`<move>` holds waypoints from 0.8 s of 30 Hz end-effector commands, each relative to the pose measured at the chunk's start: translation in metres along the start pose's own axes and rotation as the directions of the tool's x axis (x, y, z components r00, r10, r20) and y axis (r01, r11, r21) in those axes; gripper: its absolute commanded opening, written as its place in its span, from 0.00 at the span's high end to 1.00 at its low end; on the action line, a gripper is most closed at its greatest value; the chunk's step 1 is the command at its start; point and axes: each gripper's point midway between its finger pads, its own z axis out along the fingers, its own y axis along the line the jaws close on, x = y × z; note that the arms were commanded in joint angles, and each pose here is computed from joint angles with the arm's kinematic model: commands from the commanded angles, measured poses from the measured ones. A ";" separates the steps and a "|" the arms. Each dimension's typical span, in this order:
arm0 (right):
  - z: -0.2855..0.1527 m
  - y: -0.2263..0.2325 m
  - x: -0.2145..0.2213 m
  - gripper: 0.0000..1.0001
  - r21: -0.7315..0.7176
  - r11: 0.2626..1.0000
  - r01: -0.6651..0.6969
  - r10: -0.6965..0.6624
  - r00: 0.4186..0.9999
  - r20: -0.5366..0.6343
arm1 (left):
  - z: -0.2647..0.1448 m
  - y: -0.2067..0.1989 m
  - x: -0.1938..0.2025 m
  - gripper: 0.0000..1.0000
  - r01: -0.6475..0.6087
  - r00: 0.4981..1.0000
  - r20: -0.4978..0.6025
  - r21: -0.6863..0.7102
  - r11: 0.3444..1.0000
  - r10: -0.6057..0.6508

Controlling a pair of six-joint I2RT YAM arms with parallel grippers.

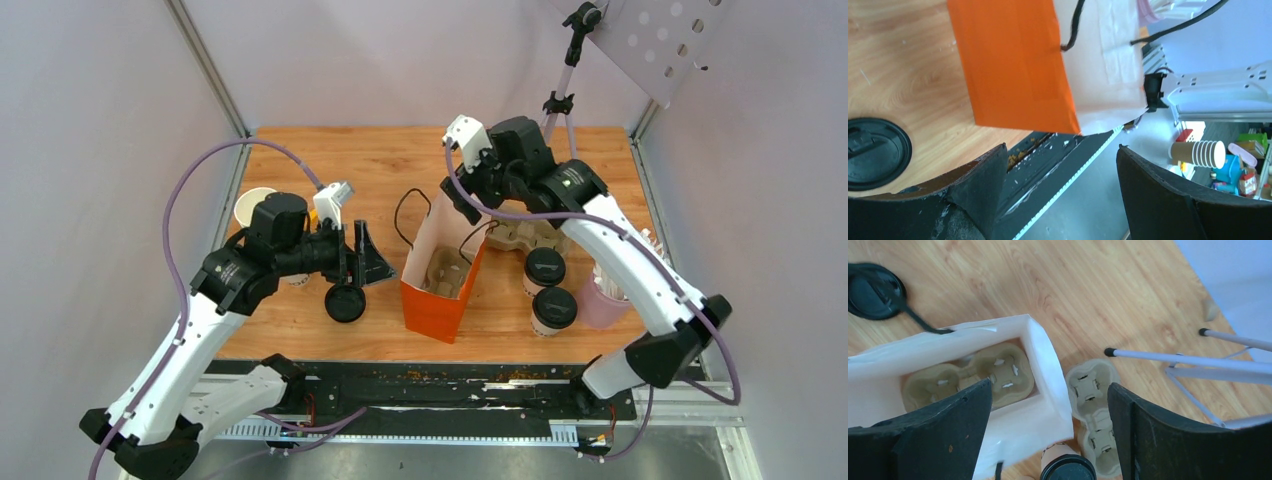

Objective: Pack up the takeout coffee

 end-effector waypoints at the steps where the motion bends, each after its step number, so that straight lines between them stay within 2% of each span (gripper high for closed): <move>1: 0.019 0.005 0.012 0.15 -0.108 0.993 0.053 -0.060 0.996 -0.067 | 0.001 0.004 0.019 0.14 0.024 0.999 -0.048 0.020 1.000 -0.023; 5: 0.036 0.006 0.028 0.18 -0.137 0.989 0.055 -0.072 0.989 -0.129 | 0.003 0.009 0.023 0.12 0.024 0.998 -0.063 0.007 1.000 -0.023; 8: 0.046 0.008 0.034 0.26 -0.149 0.988 0.049 -0.072 0.985 -0.156 | 0.005 0.014 0.025 0.08 0.018 0.997 -0.077 -0.012 1.000 -0.019; 12: 0.048 0.005 0.037 0.50 -0.129 0.991 0.033 -0.057 0.982 -0.181 | 0.007 0.018 0.026 0.00 0.021 0.996 -0.088 -0.033 0.999 -0.024; 18: 0.039 0.005 0.042 0.85 -0.078 0.995 -0.068 0.050 0.975 -0.214 | 0.004 0.020 0.020 0.00 0.040 0.996 -0.079 -0.080 0.996 -0.046; 21: 0.033 0.016 0.047 0.95 -0.096 0.985 -0.145 0.119 0.964 -0.236 | 0.003 0.017 0.015 0.00 0.064 0.995 -0.070 -0.079 0.995 -0.069; 24: 0.026 0.022 0.053 1.00 -0.068 0.967 -0.244 0.218 0.939 -0.265 | -0.005 0.017 0.004 0.00 0.060 0.997 -0.043 -0.112 0.992 -0.065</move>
